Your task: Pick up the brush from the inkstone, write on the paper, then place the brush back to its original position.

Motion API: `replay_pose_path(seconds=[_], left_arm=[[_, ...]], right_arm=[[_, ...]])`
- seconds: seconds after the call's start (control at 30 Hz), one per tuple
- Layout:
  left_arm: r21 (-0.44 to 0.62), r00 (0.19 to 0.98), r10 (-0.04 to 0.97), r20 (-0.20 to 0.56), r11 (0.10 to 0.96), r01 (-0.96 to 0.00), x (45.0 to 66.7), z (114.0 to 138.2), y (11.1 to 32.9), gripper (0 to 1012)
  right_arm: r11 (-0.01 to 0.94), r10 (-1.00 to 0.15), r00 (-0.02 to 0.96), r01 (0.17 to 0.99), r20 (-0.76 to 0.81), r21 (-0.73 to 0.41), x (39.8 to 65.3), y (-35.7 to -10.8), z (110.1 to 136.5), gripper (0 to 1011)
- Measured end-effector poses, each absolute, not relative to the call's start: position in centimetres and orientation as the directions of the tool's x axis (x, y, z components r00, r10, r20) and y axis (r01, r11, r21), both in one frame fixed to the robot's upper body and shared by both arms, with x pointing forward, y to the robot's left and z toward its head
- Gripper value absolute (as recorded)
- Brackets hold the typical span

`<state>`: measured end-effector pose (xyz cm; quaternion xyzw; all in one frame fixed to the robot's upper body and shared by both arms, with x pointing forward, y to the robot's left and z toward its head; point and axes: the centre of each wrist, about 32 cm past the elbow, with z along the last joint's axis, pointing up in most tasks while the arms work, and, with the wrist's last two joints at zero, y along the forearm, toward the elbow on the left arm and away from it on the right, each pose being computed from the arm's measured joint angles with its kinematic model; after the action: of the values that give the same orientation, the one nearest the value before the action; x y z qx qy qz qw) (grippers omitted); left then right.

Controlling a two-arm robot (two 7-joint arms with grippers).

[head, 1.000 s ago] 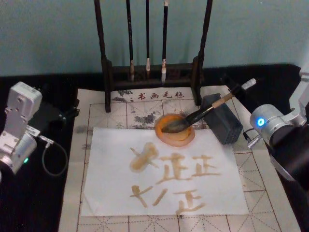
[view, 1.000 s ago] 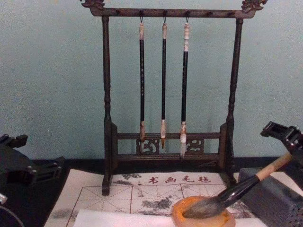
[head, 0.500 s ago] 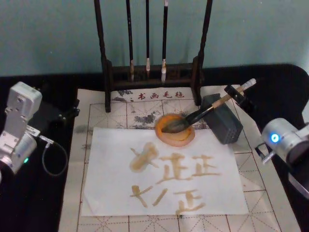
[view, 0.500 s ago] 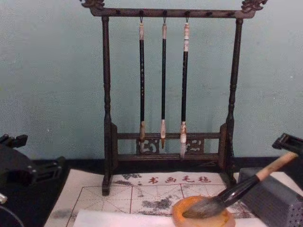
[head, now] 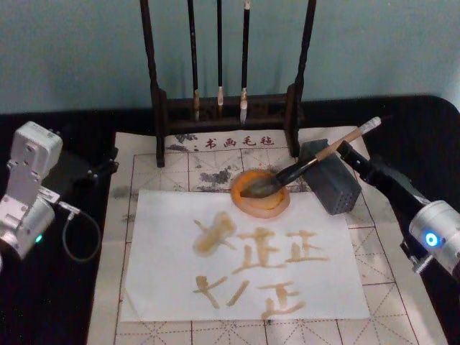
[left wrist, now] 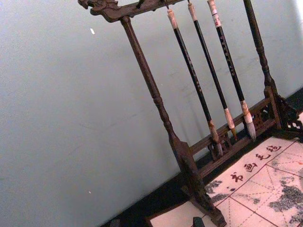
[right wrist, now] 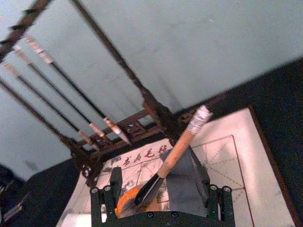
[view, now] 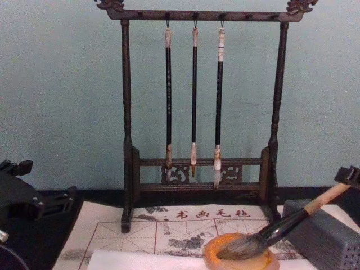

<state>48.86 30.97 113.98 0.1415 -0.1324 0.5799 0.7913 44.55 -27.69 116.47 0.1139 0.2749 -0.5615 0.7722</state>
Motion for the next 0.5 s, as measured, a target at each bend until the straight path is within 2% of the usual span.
replay_pose_path(seconds=[0.17, 0.5], left_arm=[[0.070, 0.292, 0.880, 0.374, 0.287, -0.955, 48.9, 114.0, 31.0, 1001], [0.070, 0.292, 0.880, 0.374, 0.287, -0.955, 48.9, 114.0, 31.0, 1001]], right_arm=[[0.371, -0.823, 0.281, 0.924, -0.493, -0.092, 44.1, -28.0, 116.1, 1002], [0.448, -0.867, 0.429, 0.894, -0.253, -0.020, 43.8, -28.7, 114.1, 1002]])
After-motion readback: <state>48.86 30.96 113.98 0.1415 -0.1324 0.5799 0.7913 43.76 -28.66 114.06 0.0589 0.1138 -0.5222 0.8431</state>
